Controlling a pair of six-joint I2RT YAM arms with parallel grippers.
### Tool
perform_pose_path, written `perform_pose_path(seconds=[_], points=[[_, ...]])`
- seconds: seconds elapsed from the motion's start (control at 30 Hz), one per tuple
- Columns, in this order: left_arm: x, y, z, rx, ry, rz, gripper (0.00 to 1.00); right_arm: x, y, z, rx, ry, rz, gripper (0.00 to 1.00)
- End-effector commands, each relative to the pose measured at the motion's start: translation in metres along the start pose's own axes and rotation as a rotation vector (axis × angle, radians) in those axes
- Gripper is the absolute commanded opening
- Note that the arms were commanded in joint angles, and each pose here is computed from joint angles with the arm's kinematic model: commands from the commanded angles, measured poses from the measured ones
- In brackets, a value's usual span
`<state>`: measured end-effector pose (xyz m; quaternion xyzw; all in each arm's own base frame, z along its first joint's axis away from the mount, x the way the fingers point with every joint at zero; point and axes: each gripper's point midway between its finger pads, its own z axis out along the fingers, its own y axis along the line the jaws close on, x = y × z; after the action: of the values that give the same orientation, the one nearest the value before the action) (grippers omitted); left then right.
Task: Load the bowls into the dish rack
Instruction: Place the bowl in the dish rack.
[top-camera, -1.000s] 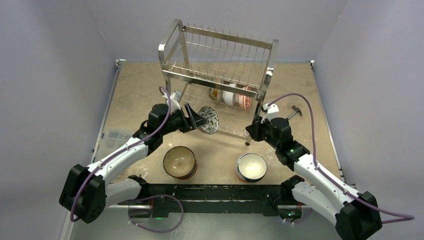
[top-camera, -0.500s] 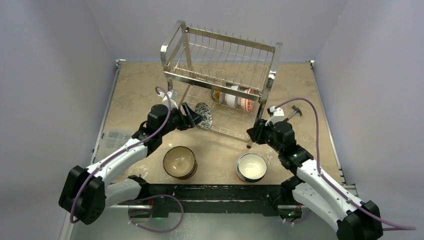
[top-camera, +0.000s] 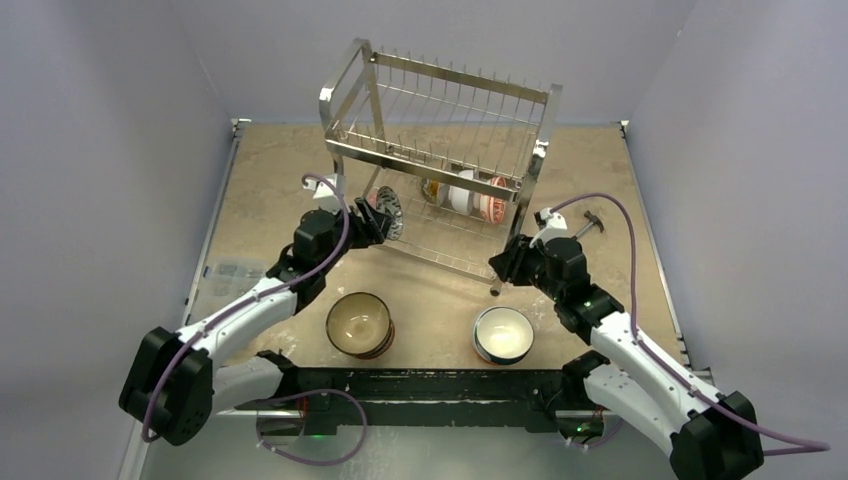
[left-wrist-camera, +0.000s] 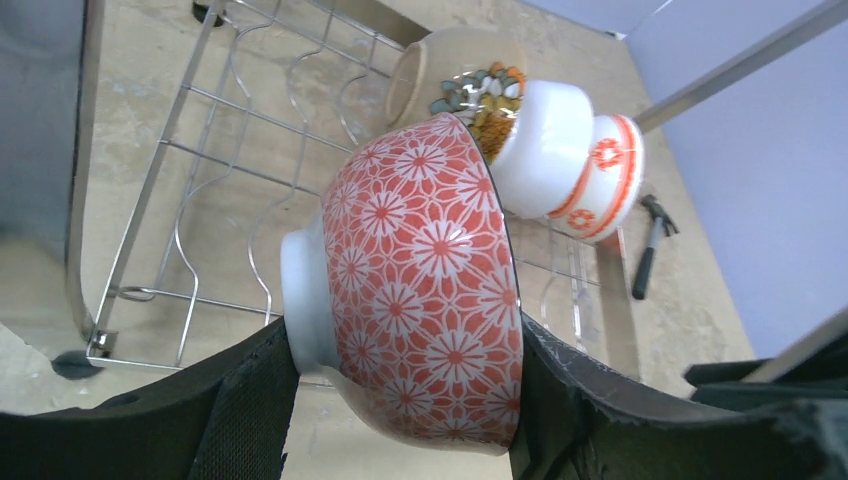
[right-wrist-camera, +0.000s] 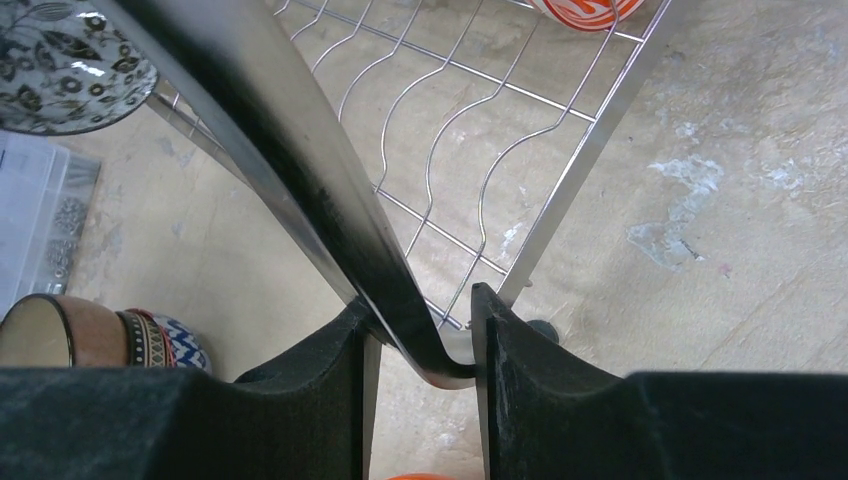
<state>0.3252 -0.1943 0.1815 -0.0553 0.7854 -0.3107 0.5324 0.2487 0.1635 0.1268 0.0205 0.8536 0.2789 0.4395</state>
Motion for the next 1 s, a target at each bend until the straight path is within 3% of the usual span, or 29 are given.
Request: perform_pose_path(seconds=[0.0,0.43,0.8,0.97], points=[[-0.042,-0.008,0.019,0.008,-0.149,0.087,0.0,0.017,-0.001,0.002,0.017,0.084,0.085,0.37],[-0.04,0.009,0.061,-0.006,-0.235,0.275,0.0,0.014,-0.004,0.002,0.037,0.081,0.054,0.36],[-0.038,0.018,0.067,-0.07,-0.193,0.264,0.0,0.007,-0.001,-0.003,0.035,0.061,0.049,0.36],[-0.031,0.025,0.058,-0.138,-0.131,0.142,0.23,0.006,0.0,-0.003,0.029,0.061,0.048,0.36]])
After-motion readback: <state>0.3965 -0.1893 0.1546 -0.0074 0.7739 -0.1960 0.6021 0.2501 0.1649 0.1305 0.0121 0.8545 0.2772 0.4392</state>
